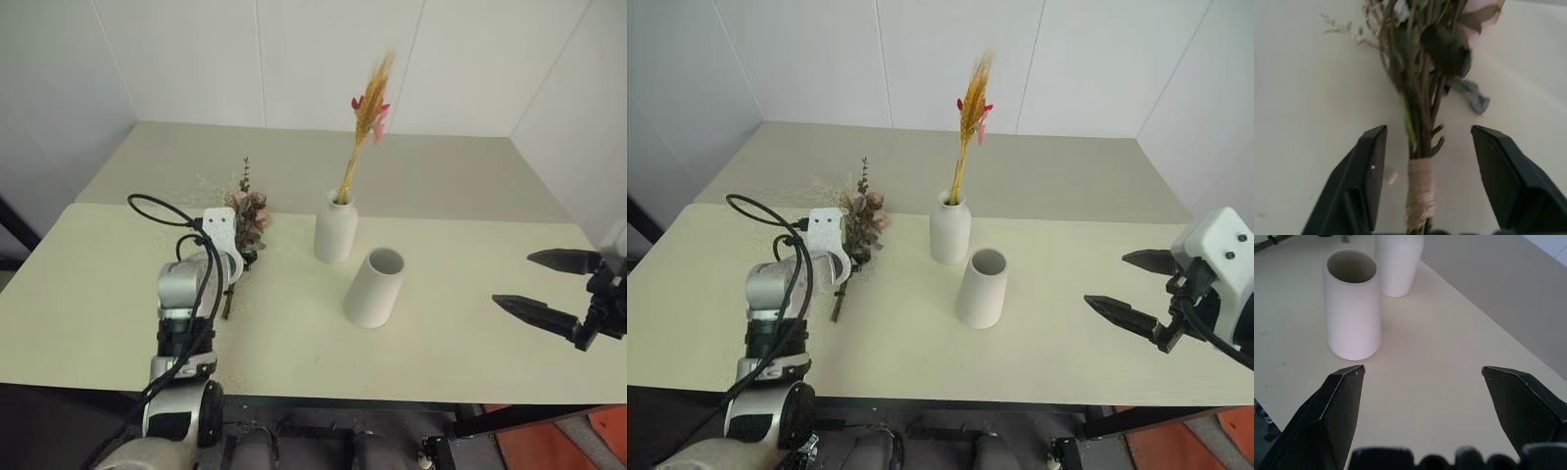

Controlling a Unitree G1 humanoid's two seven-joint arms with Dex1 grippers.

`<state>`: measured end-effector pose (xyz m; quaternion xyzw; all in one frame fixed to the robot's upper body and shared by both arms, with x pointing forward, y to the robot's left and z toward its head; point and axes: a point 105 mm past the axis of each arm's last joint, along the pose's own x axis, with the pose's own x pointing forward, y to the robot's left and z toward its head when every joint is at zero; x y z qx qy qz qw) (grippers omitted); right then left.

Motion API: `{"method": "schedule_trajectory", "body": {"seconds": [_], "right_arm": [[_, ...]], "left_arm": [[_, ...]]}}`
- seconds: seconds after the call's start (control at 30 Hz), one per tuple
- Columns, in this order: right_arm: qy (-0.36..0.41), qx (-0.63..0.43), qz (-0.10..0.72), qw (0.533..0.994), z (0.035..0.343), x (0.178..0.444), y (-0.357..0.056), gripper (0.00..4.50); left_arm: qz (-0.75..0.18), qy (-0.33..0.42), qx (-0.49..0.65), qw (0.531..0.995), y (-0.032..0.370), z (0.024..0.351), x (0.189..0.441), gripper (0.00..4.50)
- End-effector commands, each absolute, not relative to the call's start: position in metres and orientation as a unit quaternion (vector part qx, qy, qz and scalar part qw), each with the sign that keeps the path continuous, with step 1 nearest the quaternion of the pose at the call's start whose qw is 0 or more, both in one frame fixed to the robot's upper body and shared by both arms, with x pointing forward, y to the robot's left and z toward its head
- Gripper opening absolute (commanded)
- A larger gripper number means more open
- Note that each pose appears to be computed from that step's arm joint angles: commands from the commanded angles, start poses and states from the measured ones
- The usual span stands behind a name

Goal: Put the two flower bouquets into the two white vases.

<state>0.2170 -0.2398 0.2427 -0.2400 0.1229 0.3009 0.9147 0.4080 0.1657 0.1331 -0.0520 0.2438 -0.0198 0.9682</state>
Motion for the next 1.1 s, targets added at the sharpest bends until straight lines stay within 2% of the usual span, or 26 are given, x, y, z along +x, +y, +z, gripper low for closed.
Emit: {"method": "schedule_trajectory", "body": {"seconds": [0.03,0.2,0.23,0.3,0.4,0.5,0.6,0.77,0.93,1.1], "right_arm": [[0.109,-0.248,0.278,0.922,0.249,0.213,-0.244,4.5],[0.112,-0.247,0.27,0.924,0.248,0.21,-0.246,4.5],[0.112,-0.247,0.269,0.924,0.248,0.21,-0.246,4.5],[0.113,-0.247,0.268,0.924,0.248,0.21,-0.248,4.5],[0.114,-0.247,0.265,0.925,0.25,0.21,-0.25,4.5],[0.118,-0.247,0.258,0.927,0.252,0.207,-0.255,4.5],[0.121,-0.243,0.258,0.927,0.253,0.203,-0.258,4.5],[0.13,-0.244,0.243,0.93,0.254,0.191,-0.269,4.5],[0.146,-0.246,0.224,0.932,0.253,0.172,-0.277,4.5],[0.15,-0.242,0.206,0.936,0.251,0.156,-0.277,4.5]], "left_arm": [[-0.033,0.222,-0.053,0.973,0.164,0.145,0.415,1.71],[-0.024,0.218,-0.08,0.972,0.171,0.15,0.418,0.19],[-0.023,0.213,-0.081,0.973,0.172,0.153,0.419,0.16],[-0.007,0.147,-0.087,0.985,0.174,0.184,0.425,0.16],[-0.005,-0.017,-0.157,0.987,0.173,0.254,0.428,0.16],[-0.152,-0.158,-0.221,0.95,0.144,0.322,0.408,0.16],[-0.27,-0.247,-0.305,0.879,0.132,0.362,0.382,0.16],[-0.413,-0.275,-0.407,0.767,0.107,0.386,0.368,0.16],[-0.515,-0.242,-0.411,0.712,0.065,0.381,0.363,0.16],[-0.561,-0.214,-0.393,0.697,0.033,0.36,0.363,0.16]]}}
